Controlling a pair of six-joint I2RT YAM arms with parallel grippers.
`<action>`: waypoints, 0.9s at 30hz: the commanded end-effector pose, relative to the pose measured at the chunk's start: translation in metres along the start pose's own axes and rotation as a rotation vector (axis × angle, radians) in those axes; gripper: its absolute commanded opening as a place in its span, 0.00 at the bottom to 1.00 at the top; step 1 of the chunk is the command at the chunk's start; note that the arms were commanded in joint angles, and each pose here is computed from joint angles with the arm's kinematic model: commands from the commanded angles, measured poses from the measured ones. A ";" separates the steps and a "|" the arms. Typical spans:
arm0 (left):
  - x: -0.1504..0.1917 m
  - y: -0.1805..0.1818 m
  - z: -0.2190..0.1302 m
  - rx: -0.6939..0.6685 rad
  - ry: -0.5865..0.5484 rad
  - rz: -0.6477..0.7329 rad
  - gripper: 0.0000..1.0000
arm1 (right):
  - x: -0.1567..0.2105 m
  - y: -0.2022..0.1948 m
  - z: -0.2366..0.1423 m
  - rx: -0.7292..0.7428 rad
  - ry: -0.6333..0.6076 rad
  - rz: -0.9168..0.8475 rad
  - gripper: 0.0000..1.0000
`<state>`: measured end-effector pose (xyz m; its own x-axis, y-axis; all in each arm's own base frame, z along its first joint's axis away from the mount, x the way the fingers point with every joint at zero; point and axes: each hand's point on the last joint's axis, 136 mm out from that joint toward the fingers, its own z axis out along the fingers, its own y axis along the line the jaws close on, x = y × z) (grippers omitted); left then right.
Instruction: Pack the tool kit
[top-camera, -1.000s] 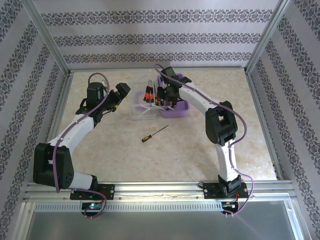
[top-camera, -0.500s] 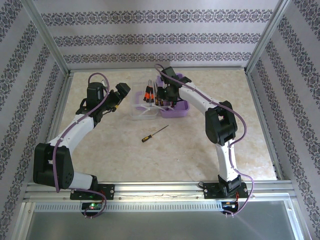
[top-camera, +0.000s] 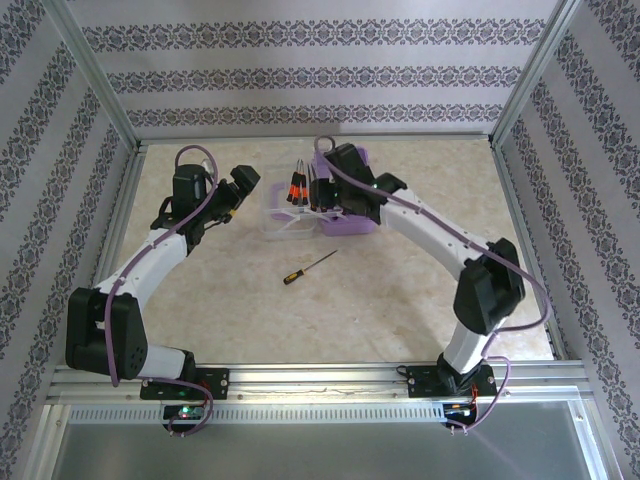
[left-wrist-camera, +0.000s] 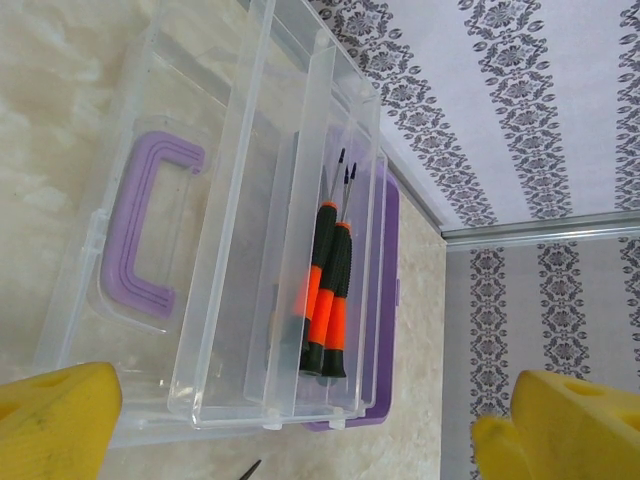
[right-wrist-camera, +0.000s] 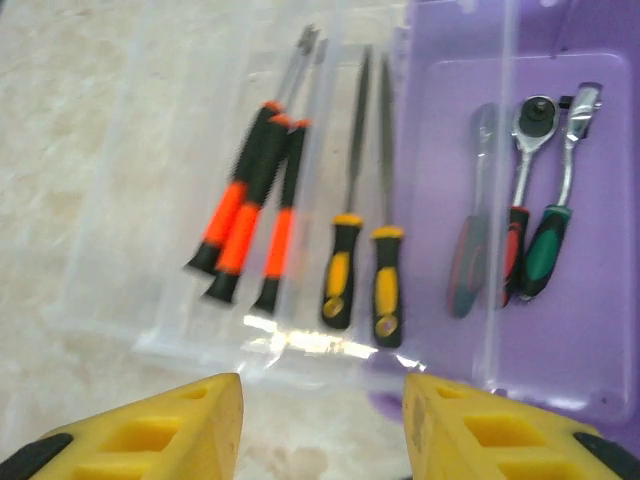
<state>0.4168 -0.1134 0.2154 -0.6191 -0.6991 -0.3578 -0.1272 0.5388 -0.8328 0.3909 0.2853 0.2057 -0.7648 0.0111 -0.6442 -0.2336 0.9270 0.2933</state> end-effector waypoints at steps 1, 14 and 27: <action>-0.020 -0.009 -0.014 0.016 -0.071 0.009 1.00 | 0.035 0.008 0.004 0.067 0.002 -0.054 0.54; -0.040 0.002 -0.025 -0.004 -0.134 -0.018 1.00 | 0.161 0.016 0.038 0.276 0.139 -0.107 0.73; -0.037 0.004 -0.020 0.001 -0.114 -0.032 1.00 | 0.181 0.027 0.087 0.293 0.196 -0.079 0.77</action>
<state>0.4218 -0.0796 0.2280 -0.5387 -0.7521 -0.3797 -0.1512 0.5296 -0.8346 0.2937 0.3356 0.0347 -0.8619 -0.1409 -0.4872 -0.1605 0.9870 -0.0015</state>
